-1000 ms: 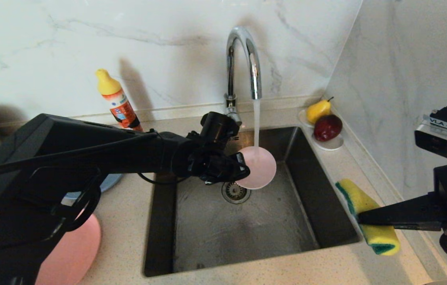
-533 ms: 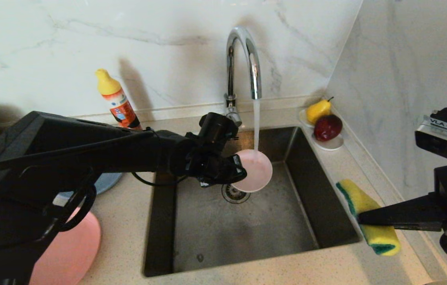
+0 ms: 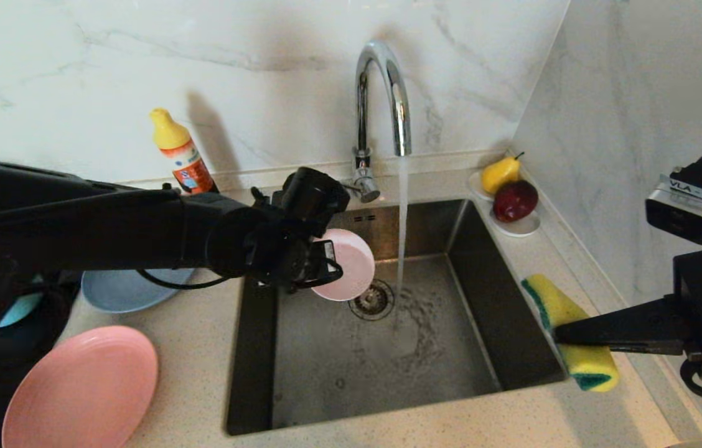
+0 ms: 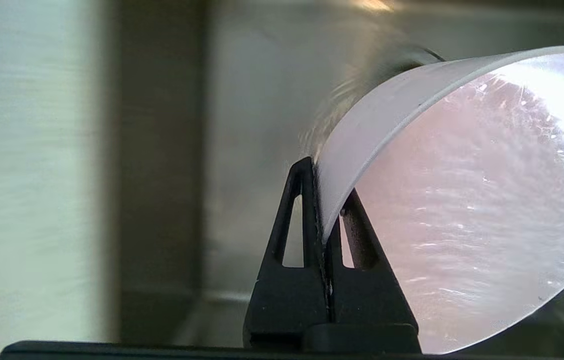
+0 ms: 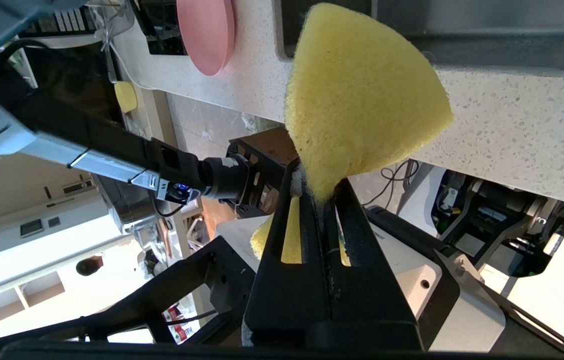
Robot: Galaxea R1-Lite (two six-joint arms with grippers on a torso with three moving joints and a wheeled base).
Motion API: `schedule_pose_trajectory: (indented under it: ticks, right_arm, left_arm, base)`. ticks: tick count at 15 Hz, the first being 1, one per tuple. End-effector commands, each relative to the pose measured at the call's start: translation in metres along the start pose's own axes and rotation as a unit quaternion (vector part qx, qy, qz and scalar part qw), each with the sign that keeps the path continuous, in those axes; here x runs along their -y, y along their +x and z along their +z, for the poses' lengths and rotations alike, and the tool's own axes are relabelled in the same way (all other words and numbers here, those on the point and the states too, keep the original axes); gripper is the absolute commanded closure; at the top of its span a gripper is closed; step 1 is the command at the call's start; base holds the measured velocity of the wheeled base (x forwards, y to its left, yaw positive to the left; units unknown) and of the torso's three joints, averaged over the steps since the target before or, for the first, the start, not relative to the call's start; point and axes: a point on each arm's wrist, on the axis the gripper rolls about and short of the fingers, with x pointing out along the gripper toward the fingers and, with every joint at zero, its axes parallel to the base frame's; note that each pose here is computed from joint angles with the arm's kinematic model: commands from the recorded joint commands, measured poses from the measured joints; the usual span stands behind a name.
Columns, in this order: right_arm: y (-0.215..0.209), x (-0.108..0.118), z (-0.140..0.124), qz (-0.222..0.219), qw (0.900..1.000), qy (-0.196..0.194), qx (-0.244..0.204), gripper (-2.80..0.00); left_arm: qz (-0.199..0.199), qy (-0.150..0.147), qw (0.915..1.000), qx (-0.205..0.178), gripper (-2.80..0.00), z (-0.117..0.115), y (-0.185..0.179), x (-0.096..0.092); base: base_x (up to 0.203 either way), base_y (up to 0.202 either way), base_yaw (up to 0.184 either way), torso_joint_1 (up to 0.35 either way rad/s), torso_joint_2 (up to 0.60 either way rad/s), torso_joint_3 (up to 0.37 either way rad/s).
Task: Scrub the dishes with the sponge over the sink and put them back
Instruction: Wash the bowl
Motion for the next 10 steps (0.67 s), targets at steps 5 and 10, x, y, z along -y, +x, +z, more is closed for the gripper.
schedule_pose_trajectory:
  ticks: [5, 10]
  right_arm:
    - [0.01, 0.005, 0.002, -0.01, 1.0, 0.011, -0.015, 0.0]
    - [0.018, 0.009, 0.002, -0.009, 1.0, 0.013, -0.027, 0.0]
  left_arm:
    - [0.004, -0.059, 0.9905, 0.124, 0.0, 0.025, -0.044, -0.036]
    - [-0.026, -0.071, 0.9665, 0.245, 0.0, 0.04, -0.054, -0.056]
  base:
    - [0.0, 0.0, 0.0, 0.0, 0.0, 0.0]
    - [0.0, 0.0, 0.0, 0.0, 0.0, 0.0]
